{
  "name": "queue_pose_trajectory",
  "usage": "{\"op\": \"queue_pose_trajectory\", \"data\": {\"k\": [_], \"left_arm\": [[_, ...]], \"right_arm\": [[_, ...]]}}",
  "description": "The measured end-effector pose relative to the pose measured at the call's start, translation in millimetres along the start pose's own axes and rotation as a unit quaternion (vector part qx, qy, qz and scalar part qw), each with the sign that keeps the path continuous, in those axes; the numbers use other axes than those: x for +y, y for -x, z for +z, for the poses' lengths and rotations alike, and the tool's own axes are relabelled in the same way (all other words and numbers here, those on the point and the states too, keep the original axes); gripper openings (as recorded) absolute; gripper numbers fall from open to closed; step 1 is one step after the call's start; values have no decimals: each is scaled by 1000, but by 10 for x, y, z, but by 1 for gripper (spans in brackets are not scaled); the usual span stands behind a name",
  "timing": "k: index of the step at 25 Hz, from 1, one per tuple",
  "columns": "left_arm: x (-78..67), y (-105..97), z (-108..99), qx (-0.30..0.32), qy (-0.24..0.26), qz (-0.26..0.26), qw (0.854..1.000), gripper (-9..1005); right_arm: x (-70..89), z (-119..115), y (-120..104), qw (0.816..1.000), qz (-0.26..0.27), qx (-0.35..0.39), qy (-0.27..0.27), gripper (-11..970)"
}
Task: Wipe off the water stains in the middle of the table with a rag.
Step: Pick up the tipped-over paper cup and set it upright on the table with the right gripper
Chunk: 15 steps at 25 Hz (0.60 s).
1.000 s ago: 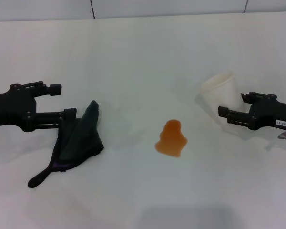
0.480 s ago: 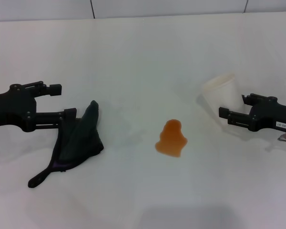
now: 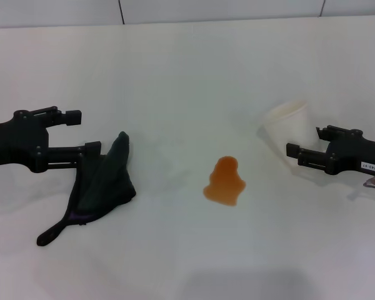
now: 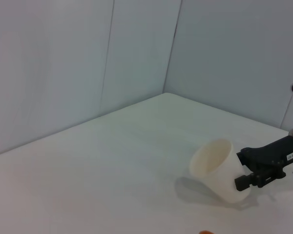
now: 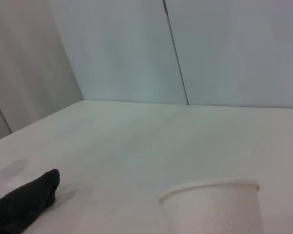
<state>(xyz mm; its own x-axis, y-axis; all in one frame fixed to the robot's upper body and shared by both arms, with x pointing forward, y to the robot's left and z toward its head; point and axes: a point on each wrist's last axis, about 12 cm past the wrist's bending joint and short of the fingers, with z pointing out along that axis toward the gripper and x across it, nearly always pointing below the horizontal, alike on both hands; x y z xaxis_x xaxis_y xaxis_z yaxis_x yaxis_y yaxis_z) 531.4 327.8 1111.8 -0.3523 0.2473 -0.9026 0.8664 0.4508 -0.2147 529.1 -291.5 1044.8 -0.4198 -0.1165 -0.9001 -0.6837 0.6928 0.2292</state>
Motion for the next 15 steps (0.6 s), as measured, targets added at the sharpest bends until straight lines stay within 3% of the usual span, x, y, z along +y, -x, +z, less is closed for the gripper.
{"op": "queue_pose_trajectory", "data": {"k": [15], "left_arm": [[-5, -3, 1, 1, -2, 0, 1000, 864]], "right_arm": [[-3, -29, -65, 1000, 12, 4, -6, 709]]}}
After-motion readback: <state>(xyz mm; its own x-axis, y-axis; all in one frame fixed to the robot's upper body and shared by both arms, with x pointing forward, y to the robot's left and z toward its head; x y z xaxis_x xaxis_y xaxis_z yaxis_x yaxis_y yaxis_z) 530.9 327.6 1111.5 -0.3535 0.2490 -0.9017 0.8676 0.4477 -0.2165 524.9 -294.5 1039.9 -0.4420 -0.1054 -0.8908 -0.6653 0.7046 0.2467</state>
